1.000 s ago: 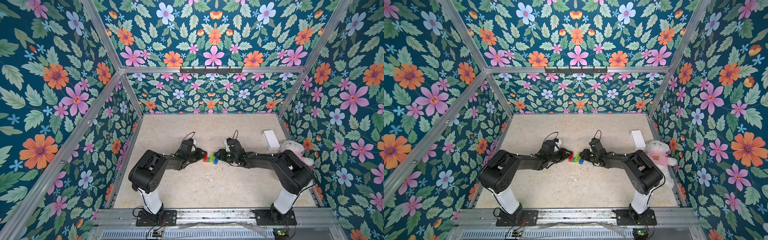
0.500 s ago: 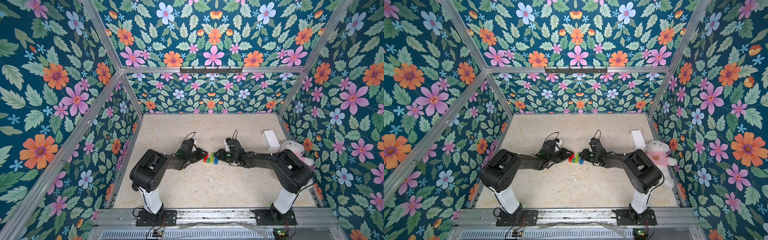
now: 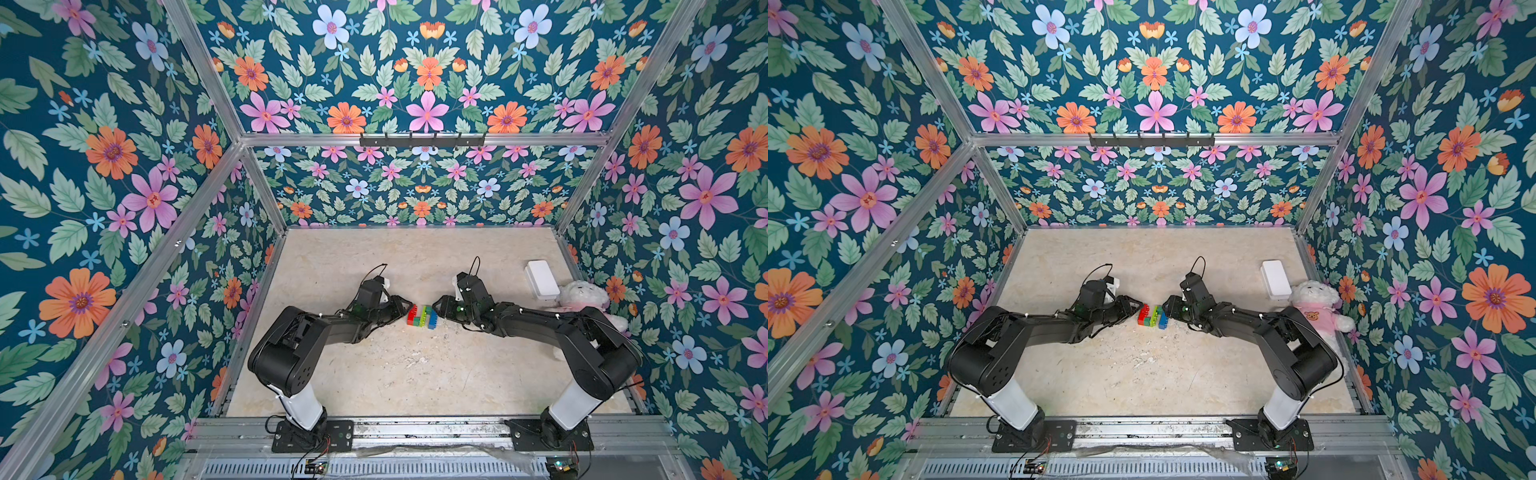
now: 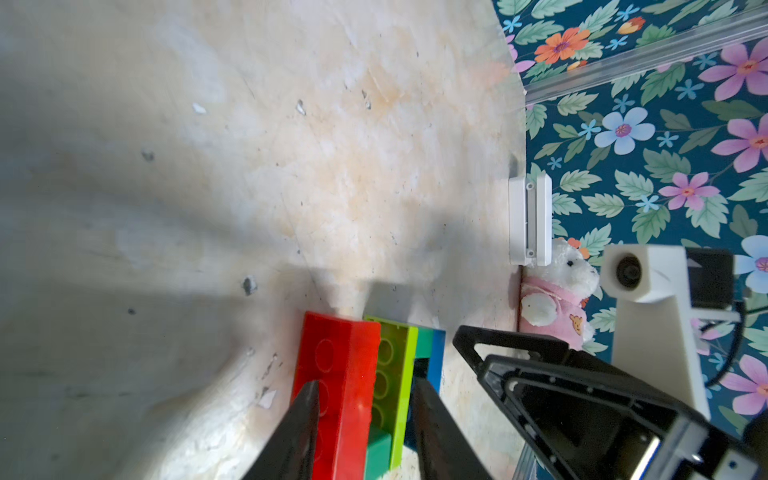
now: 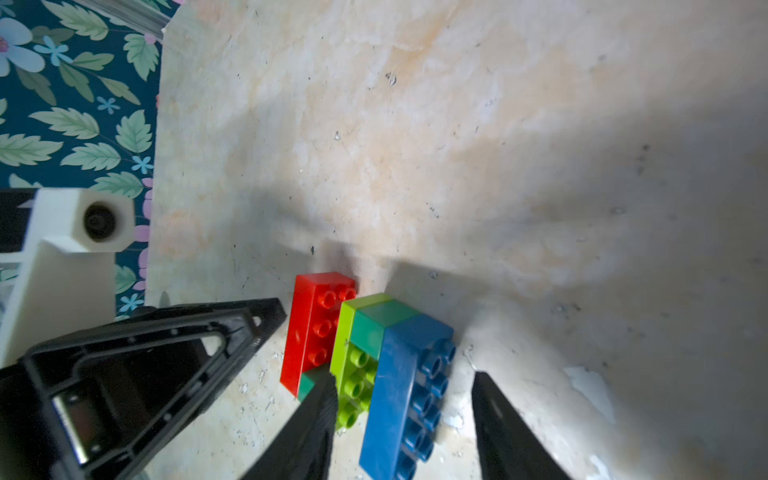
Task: Assemble the number 5 with lego
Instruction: Adjust the lego brick at the center of the board.
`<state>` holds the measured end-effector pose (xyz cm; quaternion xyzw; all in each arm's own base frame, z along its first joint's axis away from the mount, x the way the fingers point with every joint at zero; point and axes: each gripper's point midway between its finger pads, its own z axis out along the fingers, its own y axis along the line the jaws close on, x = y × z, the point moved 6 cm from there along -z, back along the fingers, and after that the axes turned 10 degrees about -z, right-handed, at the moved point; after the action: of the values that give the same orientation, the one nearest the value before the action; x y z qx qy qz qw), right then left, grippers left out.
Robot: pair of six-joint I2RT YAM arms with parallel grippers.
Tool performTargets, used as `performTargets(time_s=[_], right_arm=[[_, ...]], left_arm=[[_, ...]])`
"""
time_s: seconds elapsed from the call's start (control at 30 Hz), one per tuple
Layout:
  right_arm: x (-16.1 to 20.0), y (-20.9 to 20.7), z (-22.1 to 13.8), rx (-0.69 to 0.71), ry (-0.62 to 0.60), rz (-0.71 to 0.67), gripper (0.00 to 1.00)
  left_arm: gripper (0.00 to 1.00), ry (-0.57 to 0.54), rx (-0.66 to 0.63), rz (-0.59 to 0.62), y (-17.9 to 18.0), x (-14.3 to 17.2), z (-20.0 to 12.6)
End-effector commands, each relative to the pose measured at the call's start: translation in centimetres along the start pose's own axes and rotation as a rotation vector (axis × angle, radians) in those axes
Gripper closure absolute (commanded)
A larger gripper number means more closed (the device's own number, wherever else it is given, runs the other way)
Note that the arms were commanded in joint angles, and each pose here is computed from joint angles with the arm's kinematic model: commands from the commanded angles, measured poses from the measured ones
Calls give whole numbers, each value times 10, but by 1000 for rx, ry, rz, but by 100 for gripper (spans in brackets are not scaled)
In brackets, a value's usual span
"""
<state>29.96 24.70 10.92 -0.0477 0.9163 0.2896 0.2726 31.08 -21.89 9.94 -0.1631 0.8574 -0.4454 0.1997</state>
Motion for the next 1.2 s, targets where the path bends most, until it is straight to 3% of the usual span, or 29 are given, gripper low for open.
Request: performTargets(time_s=[0.0,0.27,0.57,1.17], right_arm=[[5,7,-9,56,31,-34,45],[4,43,-11,63,79,-64,41],[20,54,13,68,156,-63,41],[22,60,22,69,191,-45,41]], left_arm=[[58,-3,-11,22,0,0,-4],[58,32,53,-2,-1,6,-3],[59,35,84,-8,-2,7,-2],[61,24,124,-40,7,7,-1]])
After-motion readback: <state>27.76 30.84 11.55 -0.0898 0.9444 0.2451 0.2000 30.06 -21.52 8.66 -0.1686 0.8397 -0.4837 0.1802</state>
